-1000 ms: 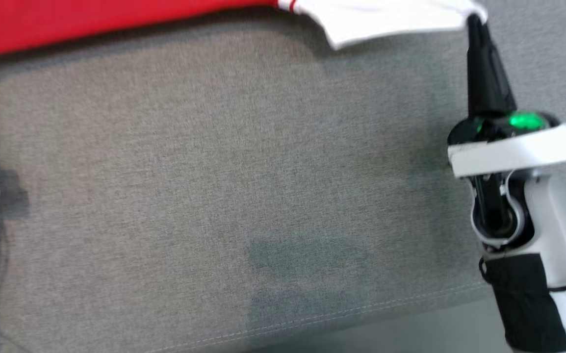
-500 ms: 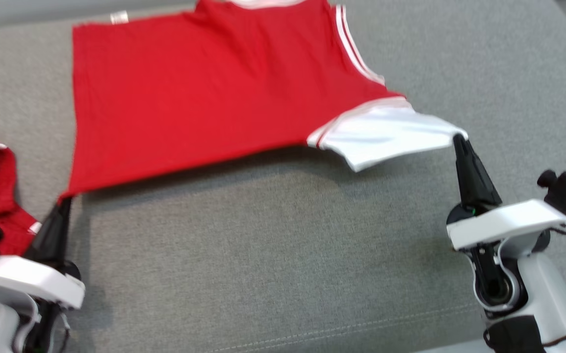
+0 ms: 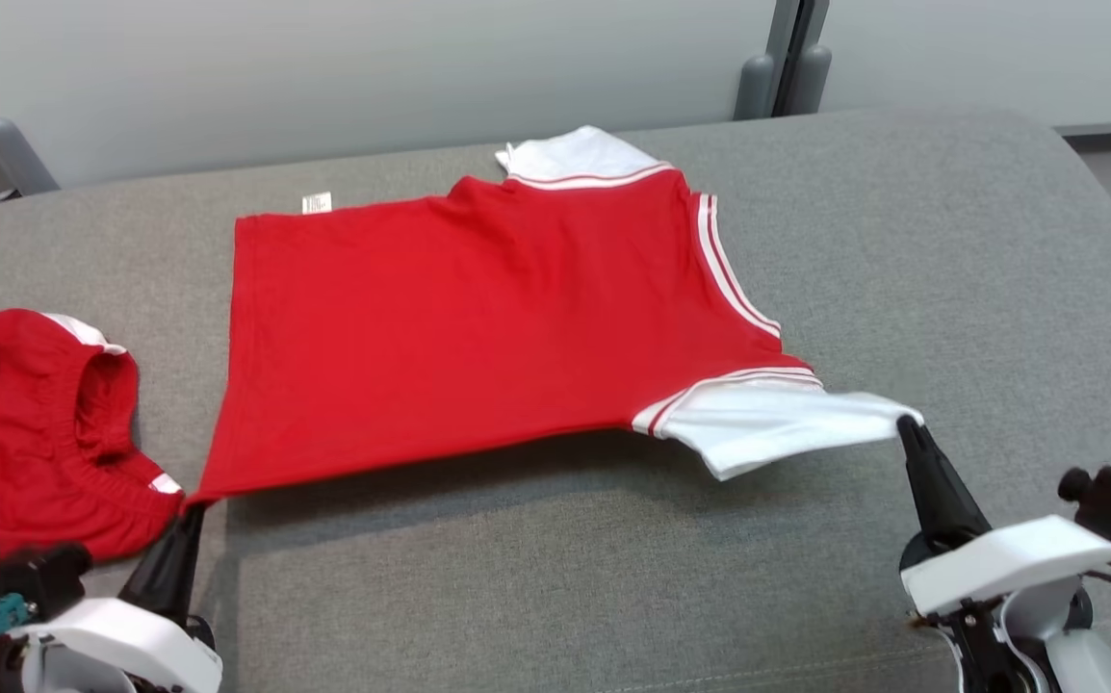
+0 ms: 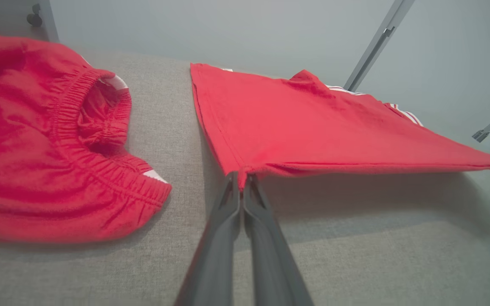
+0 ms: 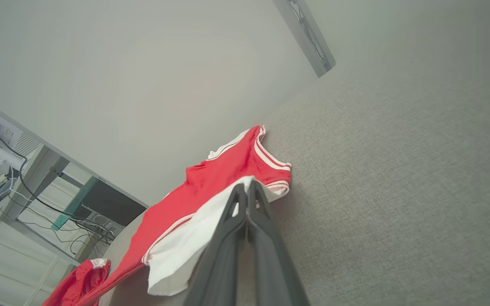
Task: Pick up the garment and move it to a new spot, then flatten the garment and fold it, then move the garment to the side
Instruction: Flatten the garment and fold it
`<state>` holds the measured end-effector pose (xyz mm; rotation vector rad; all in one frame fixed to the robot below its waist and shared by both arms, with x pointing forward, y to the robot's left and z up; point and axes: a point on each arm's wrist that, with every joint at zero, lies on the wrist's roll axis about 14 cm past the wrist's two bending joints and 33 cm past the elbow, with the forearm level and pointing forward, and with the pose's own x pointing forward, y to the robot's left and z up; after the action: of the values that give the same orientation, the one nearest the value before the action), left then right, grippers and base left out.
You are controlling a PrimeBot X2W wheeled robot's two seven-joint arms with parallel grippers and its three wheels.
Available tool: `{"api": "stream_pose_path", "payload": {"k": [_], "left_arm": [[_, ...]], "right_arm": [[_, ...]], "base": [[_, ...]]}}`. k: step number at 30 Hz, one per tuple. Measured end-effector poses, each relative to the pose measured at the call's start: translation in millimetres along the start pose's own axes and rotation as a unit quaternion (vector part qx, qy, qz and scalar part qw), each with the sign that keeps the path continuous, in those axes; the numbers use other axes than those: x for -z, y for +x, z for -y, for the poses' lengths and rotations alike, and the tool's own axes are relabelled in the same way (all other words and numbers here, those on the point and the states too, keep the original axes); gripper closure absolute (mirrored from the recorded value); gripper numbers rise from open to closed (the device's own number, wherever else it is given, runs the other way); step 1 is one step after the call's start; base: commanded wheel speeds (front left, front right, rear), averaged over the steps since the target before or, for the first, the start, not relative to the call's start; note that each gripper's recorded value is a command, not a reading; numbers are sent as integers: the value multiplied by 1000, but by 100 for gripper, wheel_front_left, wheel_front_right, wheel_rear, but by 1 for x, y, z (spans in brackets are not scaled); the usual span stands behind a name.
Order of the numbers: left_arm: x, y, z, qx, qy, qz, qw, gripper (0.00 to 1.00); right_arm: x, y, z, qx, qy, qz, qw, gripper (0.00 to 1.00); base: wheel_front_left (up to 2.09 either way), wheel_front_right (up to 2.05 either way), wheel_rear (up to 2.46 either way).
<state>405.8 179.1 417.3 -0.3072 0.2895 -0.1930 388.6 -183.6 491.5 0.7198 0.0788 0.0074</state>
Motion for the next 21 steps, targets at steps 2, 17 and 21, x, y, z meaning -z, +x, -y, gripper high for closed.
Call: {"api": "stream_pose_path", "payload": {"k": [2, 17, 21], "left_arm": [[5, -5, 1, -1, 2, -5, 1000, 100], [32, -18, -3, -17, -1, -34, 999, 58], [41, -18, -4, -9, 9, -52, 999, 0]], "right_arm": [[0, -7, 2, 3, 19, -2, 1000, 100], [36, -23, 12, 20, 19, -66, 997, 59], [54, -22, 19, 31, 12, -86, 996, 0]], "base": [[0, 0, 0], [0, 0, 0], [0, 0, 0]]}}
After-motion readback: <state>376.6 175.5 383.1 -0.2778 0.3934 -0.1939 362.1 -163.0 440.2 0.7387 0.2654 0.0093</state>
